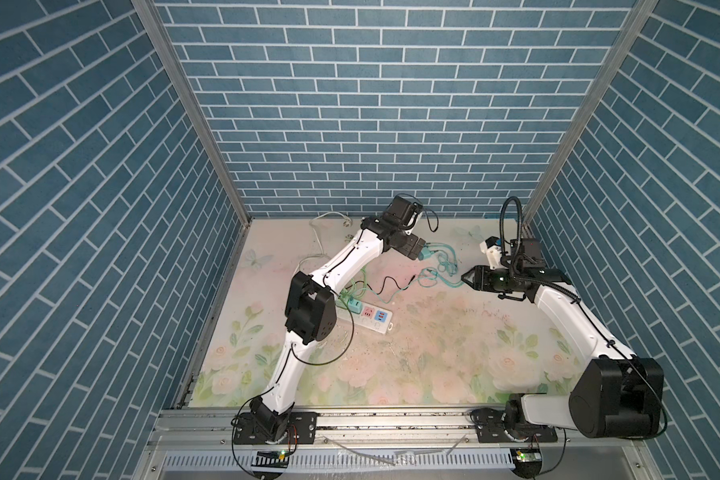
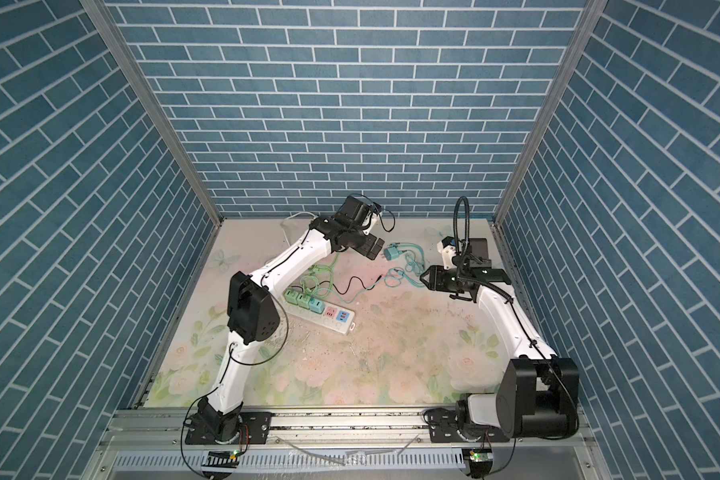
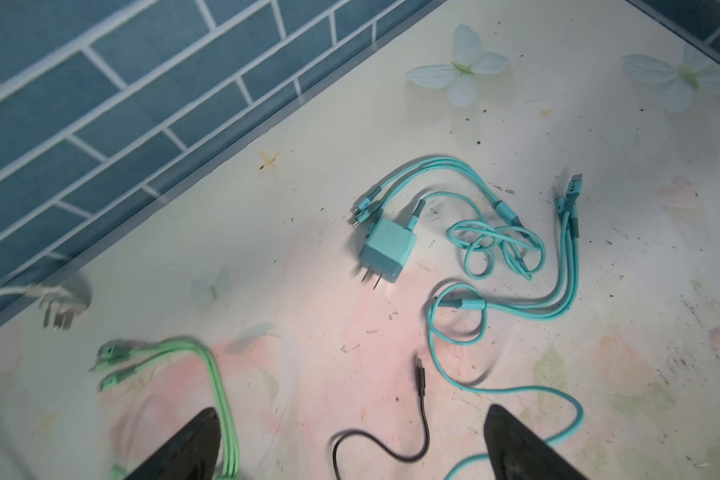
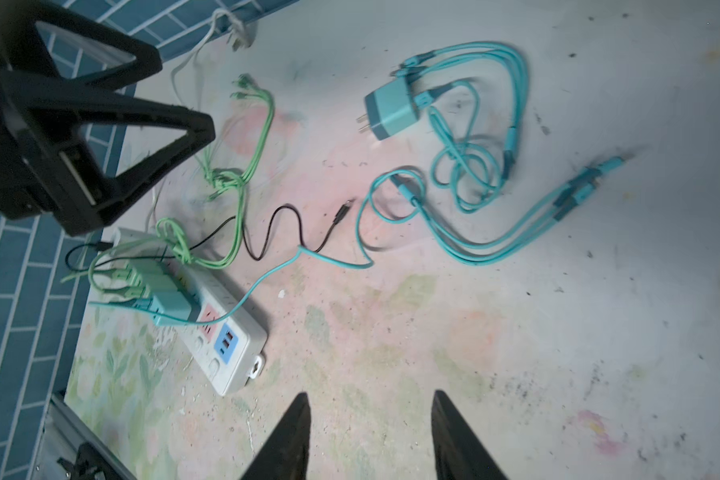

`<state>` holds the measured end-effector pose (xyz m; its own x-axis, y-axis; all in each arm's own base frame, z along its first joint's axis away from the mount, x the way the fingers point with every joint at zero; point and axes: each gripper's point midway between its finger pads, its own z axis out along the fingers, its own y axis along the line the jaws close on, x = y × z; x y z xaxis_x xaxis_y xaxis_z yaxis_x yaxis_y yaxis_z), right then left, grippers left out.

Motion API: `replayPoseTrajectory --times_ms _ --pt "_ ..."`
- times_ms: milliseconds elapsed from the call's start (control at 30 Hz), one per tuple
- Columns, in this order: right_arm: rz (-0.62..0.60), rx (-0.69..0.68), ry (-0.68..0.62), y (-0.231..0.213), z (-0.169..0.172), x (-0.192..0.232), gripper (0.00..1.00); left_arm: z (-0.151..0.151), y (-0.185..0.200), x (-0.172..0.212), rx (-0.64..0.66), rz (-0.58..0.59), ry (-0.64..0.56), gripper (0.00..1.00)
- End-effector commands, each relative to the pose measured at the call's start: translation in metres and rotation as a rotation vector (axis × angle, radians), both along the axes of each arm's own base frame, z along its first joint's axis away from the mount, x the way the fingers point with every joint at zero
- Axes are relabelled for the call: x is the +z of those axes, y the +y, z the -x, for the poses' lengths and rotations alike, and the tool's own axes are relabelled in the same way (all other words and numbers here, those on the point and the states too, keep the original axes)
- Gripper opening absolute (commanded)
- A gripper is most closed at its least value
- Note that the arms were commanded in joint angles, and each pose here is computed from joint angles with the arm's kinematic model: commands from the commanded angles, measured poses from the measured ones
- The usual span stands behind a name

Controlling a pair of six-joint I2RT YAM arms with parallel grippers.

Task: Insert the plug
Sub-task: 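Move both grippers toward the loose teal charger farther from the robot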

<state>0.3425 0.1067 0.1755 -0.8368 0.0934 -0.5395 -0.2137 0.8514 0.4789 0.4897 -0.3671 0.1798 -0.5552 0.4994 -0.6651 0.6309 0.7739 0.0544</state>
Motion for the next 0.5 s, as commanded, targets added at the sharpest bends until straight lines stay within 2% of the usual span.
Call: replayPoseTrajectory --times_ms 0,233,467 --pt "-0.082 -0.133 0.037 -0.012 -0.012 -0.007 0.48 -0.003 -0.008 -0.008 -0.109 -0.019 0.027 1.00" --pt "-0.174 -0.320 0.037 -0.037 -0.038 -0.015 0.49 -0.022 -0.022 -0.047 -0.121 0.037 0.077 1.00" --pt "-0.255 -0.464 -0.004 -0.052 -0.068 -0.011 0.49 -0.042 -0.030 -0.071 -0.048 0.105 0.029 0.99"
